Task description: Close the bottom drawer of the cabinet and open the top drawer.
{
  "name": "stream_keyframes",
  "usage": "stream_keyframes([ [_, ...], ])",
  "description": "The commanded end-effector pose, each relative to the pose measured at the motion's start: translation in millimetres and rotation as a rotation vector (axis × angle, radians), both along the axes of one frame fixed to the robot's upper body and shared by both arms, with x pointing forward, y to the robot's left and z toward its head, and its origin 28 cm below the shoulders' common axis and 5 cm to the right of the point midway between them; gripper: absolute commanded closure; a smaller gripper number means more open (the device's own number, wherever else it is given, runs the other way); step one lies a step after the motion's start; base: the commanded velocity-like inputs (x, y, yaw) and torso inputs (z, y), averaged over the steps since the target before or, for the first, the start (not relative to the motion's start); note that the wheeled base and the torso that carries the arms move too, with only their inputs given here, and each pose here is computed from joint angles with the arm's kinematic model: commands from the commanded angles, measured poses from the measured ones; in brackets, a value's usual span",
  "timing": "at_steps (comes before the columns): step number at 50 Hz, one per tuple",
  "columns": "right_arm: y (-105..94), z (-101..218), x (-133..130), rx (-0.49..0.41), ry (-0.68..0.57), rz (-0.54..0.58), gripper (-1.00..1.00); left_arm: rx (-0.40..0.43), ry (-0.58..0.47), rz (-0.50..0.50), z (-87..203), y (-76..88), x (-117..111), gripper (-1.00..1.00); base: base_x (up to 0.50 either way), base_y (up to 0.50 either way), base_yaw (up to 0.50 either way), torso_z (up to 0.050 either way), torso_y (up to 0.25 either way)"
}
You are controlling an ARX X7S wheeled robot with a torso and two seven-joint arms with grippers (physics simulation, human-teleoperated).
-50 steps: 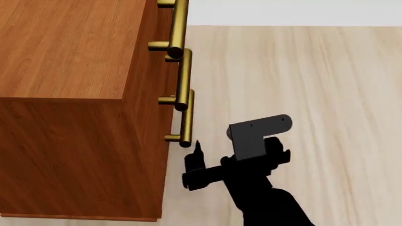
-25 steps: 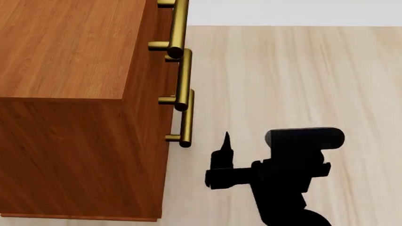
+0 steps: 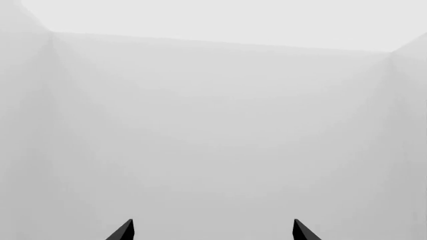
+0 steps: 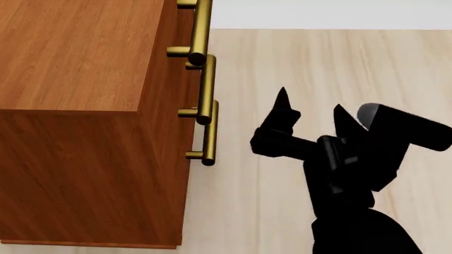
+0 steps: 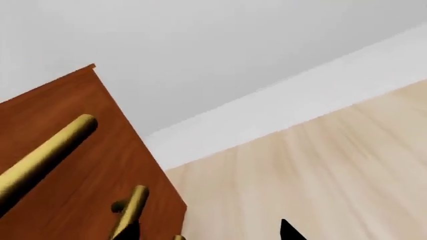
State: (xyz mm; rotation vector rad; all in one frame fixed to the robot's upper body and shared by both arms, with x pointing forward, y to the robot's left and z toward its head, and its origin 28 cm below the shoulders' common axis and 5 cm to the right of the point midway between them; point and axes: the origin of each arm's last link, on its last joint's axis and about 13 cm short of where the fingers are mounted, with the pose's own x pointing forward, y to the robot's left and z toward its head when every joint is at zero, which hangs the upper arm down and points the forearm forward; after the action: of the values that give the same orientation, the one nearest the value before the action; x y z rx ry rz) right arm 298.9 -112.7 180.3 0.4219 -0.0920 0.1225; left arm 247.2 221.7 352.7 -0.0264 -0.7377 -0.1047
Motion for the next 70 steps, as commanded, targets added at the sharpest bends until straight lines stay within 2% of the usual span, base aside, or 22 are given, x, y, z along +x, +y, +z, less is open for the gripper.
stream_keyframes([
  [1,0.6,29.8,-4.7,0.179,-0.061,0.011,-1.0,0.002,-0.001,-0.003,0.5,-0.7,-0.3,-1.0,0.0,0.0,0.0,0.0,0.0],
  [3,1.4,33.5,-6.4,0.245,-0.072,0.031,-1.0,0.001,-0.002,-0.004,0.6,-0.8,-0.4,-1.0,0.0,0.0,0.0,0.0,0.0],
  [5,1.3,35.3,-8.6,0.244,-0.075,0.022,-1.0,-0.001,-0.002,-0.006,1.0,-0.7,-1.0,-1.0,0.0,0.0,0.0,0.0,0.0],
  [7,1.4,36.3,-10.5,0.291,-0.079,0.032,-1.0,-0.001,-0.003,-0.006,1.3,-0.6,-1.4,-1.0,0.0,0.0,0.0,0.0,0.0],
  [10,1.7,38.8,-14.2,0.31,-0.083,0.015,-1.0,0.0,-0.003,-0.005,1.4,-0.6,-1.8,-1.0,0.0,0.0,0.0,0.0,0.0],
  [12,2.3,40.6,-15.9,0.361,-0.092,0.035,-1.0,0.0,-0.004,-0.005,1.5,-1.0,-1.8,-1.0,0.0,0.0,0.0,0.0,0.0],
  [19,3.2,51.2,-22.6,0.444,-0.098,0.062,-1.0,0.002,-0.005,-0.006,2.0,-1.5,-2.3,-1.0,0.0,0.0,0.0,0.0,0.0],
  [35,16.1,72.7,-35.0,0.641,-0.107,0.243,-1.0,0.002,-0.008,-0.006,3.5,-2.0,-4.1,-1.0,0.0,0.0,0.0,0.0,0.0],
  [45,20.8,76.5,-38.7,0.68,-0.096,0.289,-1.0,-0.001,-0.009,-0.009,3.9,-1.9,-5.0,-1.0,0.0,0.0,0.0,0.0,0.0],
  [70,34.4,62.4,-18.2,0.714,-0.02,0.344,-1.0,-0.002,-0.006,-0.001,2.2,0.7,-4.1,-1.0,0.0,0.0,0.0,0.0,0.0],
])
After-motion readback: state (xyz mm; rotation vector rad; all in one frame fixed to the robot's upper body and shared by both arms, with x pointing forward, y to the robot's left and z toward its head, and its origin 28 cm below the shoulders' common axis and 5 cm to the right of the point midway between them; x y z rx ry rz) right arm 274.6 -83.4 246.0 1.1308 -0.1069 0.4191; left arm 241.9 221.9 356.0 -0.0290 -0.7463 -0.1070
